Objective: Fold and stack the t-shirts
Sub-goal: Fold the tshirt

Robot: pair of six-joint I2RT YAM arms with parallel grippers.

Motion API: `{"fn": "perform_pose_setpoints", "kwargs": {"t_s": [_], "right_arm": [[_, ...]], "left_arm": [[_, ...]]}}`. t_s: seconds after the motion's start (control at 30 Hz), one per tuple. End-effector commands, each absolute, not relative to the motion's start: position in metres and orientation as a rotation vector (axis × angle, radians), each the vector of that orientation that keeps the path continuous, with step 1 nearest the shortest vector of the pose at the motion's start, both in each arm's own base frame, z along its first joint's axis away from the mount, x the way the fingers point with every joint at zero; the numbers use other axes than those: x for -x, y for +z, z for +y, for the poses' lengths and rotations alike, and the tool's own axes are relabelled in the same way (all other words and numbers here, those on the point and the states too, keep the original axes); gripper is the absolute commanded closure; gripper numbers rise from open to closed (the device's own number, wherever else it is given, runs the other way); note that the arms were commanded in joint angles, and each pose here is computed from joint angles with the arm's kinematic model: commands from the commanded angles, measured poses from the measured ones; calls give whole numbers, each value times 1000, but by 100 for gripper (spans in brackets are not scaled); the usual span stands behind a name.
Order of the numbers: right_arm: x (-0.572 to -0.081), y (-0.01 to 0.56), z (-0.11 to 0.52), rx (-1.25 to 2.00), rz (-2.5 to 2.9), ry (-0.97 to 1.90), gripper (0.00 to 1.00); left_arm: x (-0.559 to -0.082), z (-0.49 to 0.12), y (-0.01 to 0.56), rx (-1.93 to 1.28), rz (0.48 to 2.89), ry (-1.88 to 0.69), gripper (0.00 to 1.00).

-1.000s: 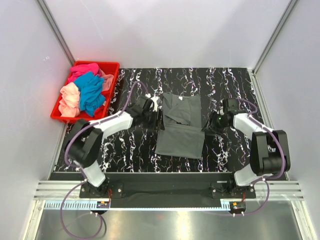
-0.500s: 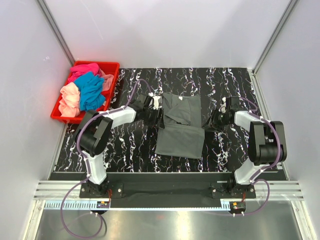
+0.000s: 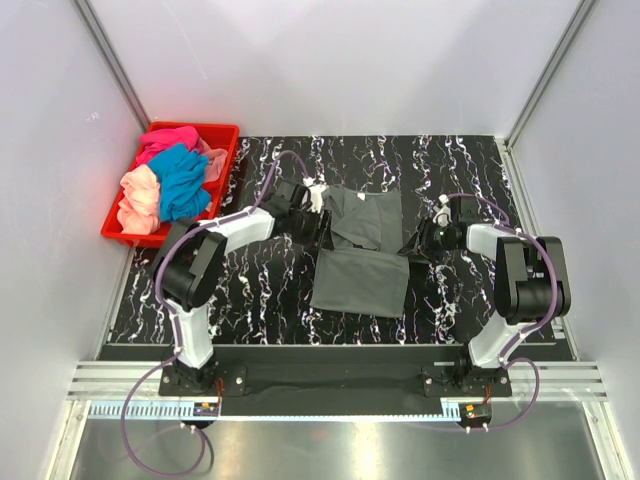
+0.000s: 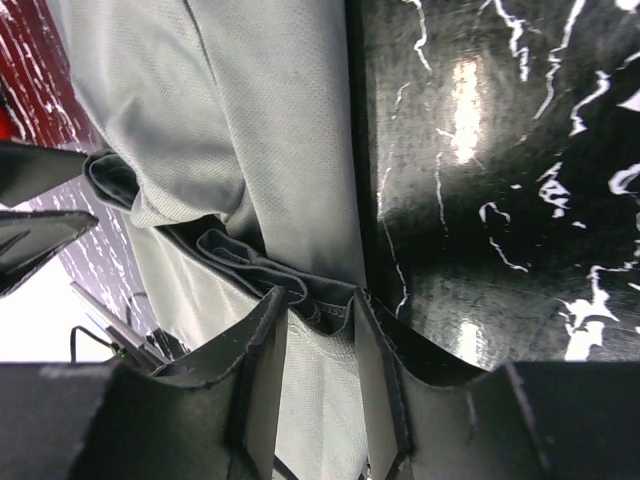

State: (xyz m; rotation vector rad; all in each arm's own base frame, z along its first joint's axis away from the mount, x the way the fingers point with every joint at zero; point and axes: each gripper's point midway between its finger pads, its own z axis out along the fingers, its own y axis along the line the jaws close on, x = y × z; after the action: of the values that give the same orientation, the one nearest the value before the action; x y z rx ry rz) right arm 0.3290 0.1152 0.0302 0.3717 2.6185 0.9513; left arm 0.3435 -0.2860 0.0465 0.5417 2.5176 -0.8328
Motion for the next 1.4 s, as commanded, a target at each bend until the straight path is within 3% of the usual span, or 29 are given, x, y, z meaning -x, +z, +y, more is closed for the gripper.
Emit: {"fn": "perform_pose_setpoints", "kwargs": {"t_s": [0.0,0.43,0.77,1.07,1.2,1.37], "right_arm": [[-333,46,123,-313,2560,1011,61],[-333,47,121,-323,2566,996,66],[-333,40,121,-341,2580,993,69],[-332,40,121,-338,2581,990,68],[-333,39,120,-343,2582,990,69],[-333,38,120,-345,2587,989,68]], "left_arm": [[-358,-295,58,-594,2447,-875,41],[-365,-297,48,-612,2450,-878,47],[-365,-296,58,-613,2441,-864,60],[-365,-295,55,-596,2457,-849,52],[-368,-296,68,-604,2420,-797,58],[-369,-298,73,-601,2416,-792,58]]}}
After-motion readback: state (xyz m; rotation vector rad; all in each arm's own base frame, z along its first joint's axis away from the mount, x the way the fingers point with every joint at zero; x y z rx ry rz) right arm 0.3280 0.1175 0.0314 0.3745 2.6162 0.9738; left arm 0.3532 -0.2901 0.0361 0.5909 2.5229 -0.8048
